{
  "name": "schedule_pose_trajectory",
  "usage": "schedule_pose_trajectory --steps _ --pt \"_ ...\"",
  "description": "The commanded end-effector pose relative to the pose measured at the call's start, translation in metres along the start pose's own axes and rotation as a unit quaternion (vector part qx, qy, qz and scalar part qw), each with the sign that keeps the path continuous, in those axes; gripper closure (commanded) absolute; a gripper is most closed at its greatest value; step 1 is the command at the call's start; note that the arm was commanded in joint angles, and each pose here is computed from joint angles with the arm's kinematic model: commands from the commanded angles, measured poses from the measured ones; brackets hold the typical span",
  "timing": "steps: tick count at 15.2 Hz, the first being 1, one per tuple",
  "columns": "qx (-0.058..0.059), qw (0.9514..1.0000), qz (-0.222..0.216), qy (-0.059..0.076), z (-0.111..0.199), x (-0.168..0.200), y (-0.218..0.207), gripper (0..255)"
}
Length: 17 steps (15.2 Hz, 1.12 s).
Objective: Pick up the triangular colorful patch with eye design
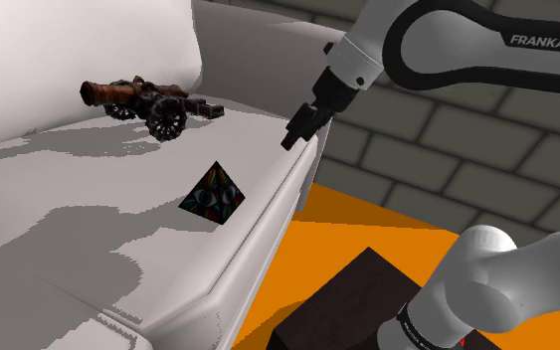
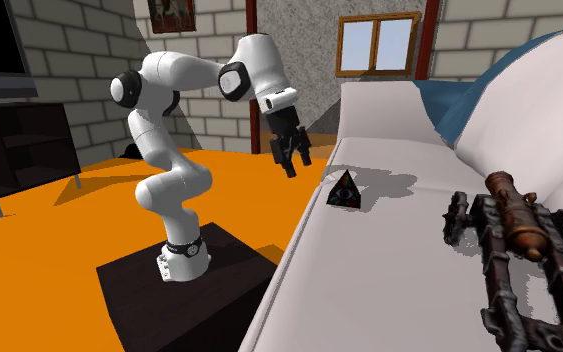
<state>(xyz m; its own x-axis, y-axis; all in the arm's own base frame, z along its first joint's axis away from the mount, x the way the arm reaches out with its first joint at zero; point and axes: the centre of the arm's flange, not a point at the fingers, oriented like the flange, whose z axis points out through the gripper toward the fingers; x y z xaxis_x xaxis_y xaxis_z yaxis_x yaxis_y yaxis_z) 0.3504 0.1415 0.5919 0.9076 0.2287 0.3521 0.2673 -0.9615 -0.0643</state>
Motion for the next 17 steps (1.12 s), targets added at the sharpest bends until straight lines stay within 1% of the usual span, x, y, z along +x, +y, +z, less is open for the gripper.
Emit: schedule_pose_trajectory --steps 1,6,12,13,17 --pt "0.009 0.9998 -0.013 0.014 0.012 0.006 -0.022 0" --pt "0.03 0.9973 -0.047 0.048 0.034 0.025 -0.07 0" --pt "0.054 0.9909 -0.086 0.088 0.056 0.046 -0.13 0" --pt "0.056 0.9905 -0.088 0.09 0.057 0.047 -0.133 0" --pt "0.056 0.9905 -0.088 0.09 0.077 0.04 -0.132 0"
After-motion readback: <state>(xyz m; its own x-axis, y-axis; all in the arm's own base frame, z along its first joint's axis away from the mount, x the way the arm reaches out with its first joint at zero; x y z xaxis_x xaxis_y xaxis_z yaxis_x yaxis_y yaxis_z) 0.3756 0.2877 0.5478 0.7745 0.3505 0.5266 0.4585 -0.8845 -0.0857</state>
